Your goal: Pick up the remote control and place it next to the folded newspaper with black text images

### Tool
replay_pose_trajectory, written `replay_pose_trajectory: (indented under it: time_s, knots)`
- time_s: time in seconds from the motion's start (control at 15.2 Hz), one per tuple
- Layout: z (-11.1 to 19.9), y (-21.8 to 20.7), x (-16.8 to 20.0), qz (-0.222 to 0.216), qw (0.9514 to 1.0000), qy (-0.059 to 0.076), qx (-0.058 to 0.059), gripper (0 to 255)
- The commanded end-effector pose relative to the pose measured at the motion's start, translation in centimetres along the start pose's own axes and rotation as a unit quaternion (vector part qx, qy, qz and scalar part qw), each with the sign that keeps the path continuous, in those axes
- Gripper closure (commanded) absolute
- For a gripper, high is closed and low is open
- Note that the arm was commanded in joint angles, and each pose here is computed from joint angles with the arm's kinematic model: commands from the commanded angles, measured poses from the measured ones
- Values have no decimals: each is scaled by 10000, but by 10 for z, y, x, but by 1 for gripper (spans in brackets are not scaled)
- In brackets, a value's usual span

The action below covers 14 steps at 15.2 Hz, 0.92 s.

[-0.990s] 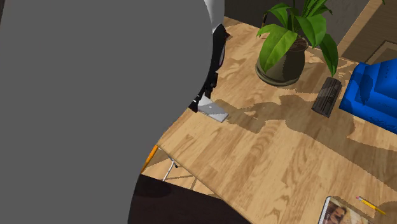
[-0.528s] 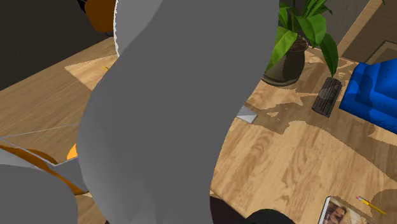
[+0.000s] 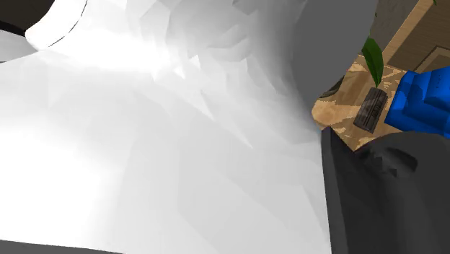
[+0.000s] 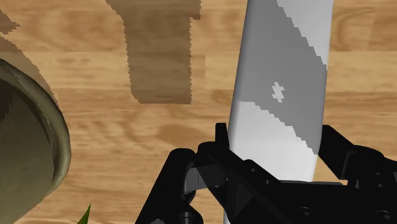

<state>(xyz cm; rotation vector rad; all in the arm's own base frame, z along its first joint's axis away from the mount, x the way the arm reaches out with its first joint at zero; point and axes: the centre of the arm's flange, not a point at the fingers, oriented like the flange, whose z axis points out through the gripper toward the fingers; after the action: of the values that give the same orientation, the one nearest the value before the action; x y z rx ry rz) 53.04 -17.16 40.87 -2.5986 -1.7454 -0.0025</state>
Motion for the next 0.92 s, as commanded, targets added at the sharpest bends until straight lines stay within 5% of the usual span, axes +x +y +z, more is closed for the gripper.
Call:
replay_pose_trajectory:
  time_s: [0.0,0.66,0.86]
  knots:
    - [0,11,-23,-14,10000,1,-3,255]
    - [-2,87,-131,-14,10000,1,-3,255]
    - [9,91,-138,-14,10000,1,-3,255]
